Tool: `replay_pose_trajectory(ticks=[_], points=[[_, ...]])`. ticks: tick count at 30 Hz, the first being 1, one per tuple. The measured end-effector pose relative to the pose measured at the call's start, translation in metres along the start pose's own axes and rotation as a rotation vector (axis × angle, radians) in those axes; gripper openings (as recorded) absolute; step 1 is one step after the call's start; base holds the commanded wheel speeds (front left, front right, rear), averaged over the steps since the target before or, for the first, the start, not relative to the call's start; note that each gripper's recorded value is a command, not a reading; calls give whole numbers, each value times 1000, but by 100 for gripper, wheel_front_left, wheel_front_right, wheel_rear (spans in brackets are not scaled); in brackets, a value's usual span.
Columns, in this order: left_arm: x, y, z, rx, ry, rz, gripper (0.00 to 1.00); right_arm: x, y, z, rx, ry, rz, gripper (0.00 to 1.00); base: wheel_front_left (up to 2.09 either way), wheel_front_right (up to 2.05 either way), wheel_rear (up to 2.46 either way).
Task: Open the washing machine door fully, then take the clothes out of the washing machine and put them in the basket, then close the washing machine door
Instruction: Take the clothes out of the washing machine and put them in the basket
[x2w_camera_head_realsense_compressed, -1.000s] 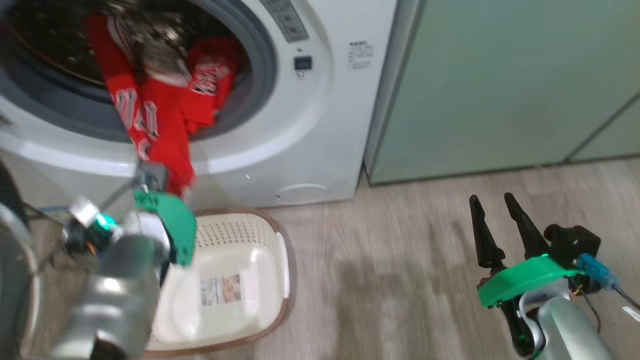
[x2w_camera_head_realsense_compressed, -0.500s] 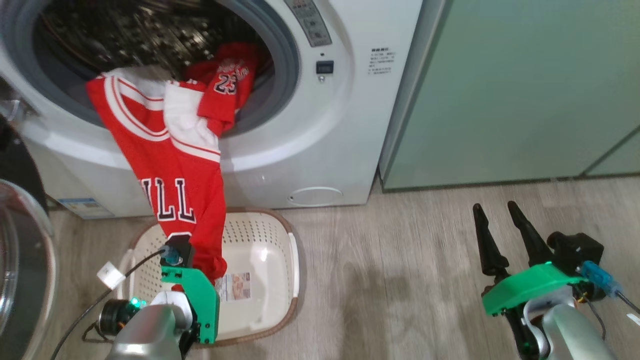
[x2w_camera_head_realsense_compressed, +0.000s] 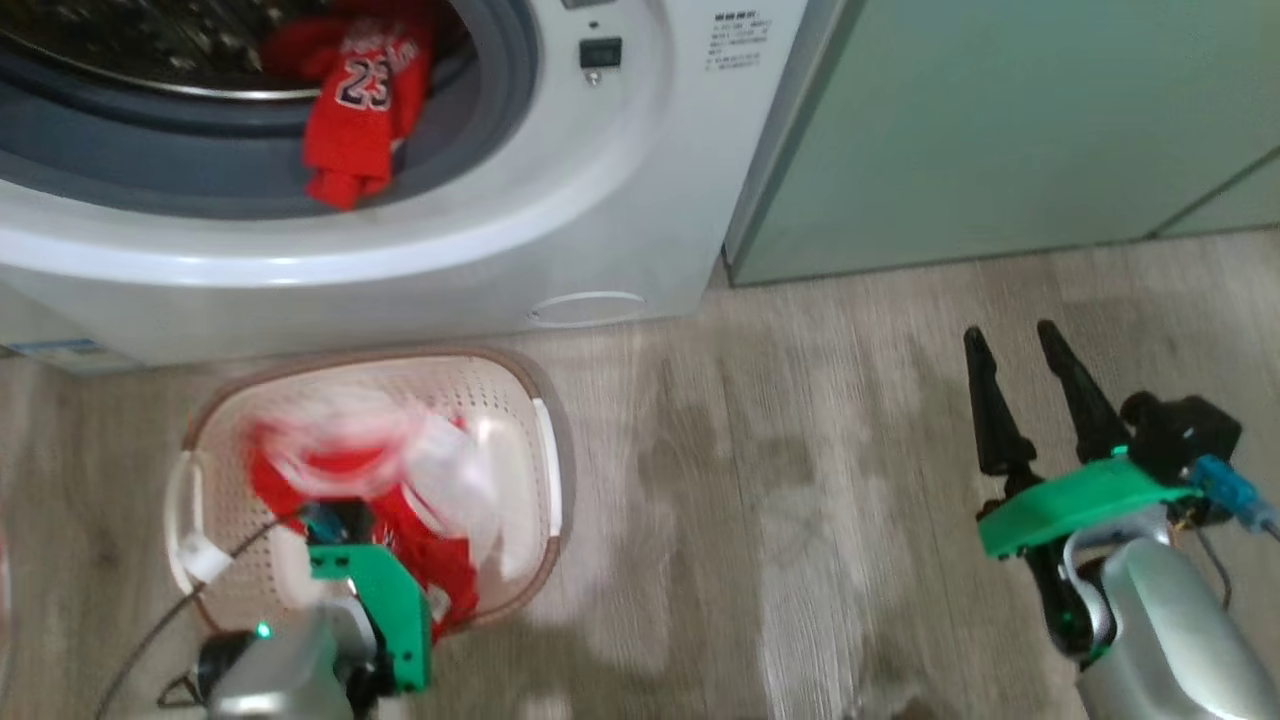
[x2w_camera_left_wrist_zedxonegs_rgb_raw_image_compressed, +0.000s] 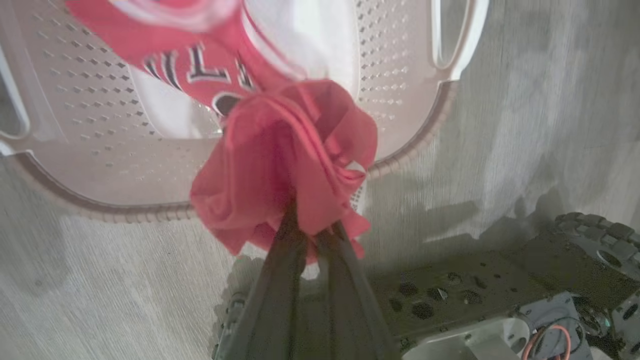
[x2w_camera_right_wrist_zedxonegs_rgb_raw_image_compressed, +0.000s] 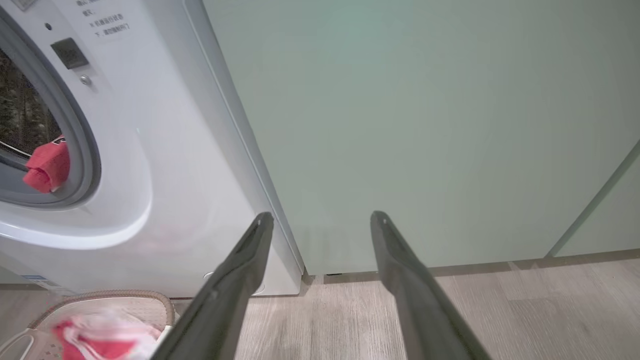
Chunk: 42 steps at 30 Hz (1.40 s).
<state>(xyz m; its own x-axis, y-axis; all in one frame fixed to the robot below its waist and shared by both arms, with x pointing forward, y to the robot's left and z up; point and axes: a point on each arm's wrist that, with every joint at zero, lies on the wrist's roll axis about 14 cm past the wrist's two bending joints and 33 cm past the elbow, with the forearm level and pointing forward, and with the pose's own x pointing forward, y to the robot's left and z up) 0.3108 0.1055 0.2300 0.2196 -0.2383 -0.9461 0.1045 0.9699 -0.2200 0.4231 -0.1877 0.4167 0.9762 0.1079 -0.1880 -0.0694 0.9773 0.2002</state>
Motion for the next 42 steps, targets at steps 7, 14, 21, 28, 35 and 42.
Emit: replay_pose_trajectory(ticks=[7,14,21,28,35,42], points=[[21,13,41,-7,-73,34,0,17,-17,-9,-12,22,-31,100,0,0,0],[45,20,71,-11,-130,74,3,33,-30,-26,-17,58,-55,100,0,0,0],[43,31,92,-33,-268,123,100,42,-30,-25,-25,49,-48,100,0,0,0],[10,22,125,-31,-462,103,100,34,-21,-1,-24,-6,-32,100,0,0,0],[-41,26,145,-75,-664,70,100,6,-9,13,-6,-39,-24,100,0,0,0],[-106,32,176,-76,-900,53,100,-17,4,29,11,-87,-11,100,0,0,0]])
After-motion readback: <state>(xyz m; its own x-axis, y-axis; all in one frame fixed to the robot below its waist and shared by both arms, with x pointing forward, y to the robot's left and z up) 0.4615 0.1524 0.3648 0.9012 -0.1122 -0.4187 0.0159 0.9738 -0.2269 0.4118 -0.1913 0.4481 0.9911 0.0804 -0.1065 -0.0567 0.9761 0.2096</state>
